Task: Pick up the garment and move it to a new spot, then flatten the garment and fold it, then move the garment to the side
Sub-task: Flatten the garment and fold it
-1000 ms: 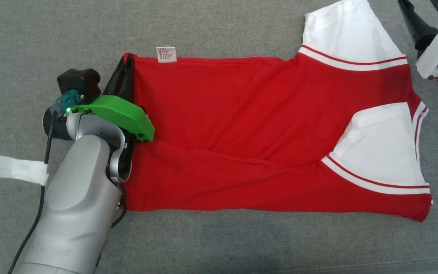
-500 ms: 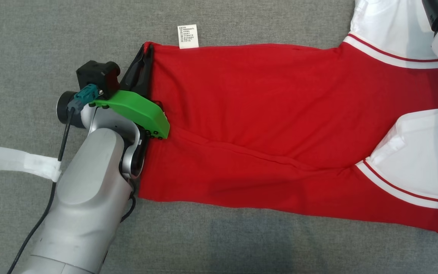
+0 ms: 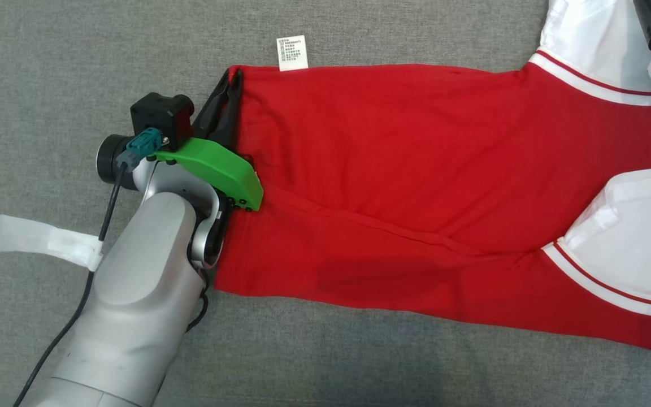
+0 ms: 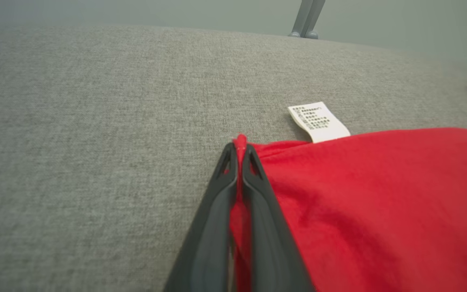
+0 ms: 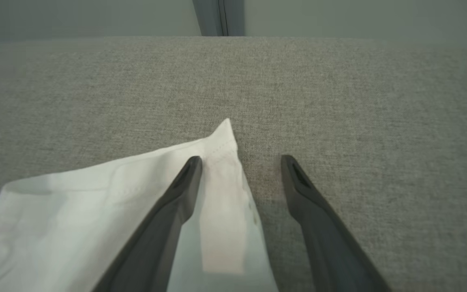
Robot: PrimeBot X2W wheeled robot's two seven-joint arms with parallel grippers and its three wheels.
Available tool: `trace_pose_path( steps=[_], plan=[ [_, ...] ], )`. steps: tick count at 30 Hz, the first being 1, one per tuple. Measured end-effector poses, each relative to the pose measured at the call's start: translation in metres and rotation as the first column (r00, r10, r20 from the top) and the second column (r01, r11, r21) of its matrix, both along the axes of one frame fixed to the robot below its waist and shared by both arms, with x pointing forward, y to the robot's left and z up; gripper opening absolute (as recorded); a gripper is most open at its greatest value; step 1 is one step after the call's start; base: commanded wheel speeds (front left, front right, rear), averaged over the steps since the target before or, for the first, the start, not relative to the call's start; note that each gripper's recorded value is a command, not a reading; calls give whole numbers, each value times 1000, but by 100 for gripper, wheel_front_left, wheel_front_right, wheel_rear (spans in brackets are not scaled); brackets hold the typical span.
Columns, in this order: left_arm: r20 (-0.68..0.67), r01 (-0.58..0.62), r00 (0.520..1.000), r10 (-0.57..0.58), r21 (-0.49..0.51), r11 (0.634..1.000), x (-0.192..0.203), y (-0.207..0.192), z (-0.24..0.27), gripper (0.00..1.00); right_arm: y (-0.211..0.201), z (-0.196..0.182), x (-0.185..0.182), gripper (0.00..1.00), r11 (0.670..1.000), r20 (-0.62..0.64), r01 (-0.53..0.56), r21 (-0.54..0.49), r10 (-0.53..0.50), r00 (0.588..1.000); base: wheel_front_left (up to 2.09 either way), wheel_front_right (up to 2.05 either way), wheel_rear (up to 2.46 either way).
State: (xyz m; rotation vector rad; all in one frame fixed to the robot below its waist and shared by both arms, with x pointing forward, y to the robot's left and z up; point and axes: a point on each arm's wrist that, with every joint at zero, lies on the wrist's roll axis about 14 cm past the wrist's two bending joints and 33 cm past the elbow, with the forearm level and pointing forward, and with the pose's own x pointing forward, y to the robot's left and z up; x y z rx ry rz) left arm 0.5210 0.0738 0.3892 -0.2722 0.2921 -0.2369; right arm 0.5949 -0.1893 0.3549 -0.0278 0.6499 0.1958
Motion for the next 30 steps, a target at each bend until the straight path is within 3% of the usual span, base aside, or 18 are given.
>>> trace_pose_path(
  steps=[8, 10, 11, 12, 14, 17, 24, 30],
  plan=[
    [-11, 0, 1000, 0, -11, 1000, -6, 1, 1, 0, 7, -3, 6, 99, 1000, -10, -10, -5, 10, 1000, 0, 0, 0],
    [-12, -2, 1000, 2, -9, 1000, -6, 3, 1, 0, 13, -4, 8, 92, 999, -12, -33, -6, 33, 999, 0, 0, 0],
    [-12, -2, 1000, 2, -9, 1000, -6, 3, 1, 0, 13, -4, 8, 82, 999, -12, -33, -6, 33, 999, 0, 0, 0],
    [-15, -4, 1000, 4, -8, 1000, -6, 4, -1, 0, 21, -4, 11, 61, 999, -1, -49, -4, 49, 999, 0, 0, 0],
    [-18, -7, 1000, 7, -11, 1000, -6, 4, -1, 0, 27, -5, 11, 33, 997, 5, -70, -8, 70, 998, 0, 0, 0],
    [-19, -10, 1000, 10, -10, 1000, -5, 3, -2, 0, 28, -3, 14, 0, 997, 23, -81, -17, 81, 996, 0, 0, 0],
    [-16, -19, 1000, 19, -15, 1000, -2, 1, -3, 0, 23, 2, 10, 0, 997, 58, -77, -14, 78, 995, 0, 0, 0],
    [-29, -31, 999, 30, -9, 999, -2, 0, -4, 0, 16, 32, 10, 0, 997, 190, -72, 8, 70, 979, 0, 0, 0]
  ],
)
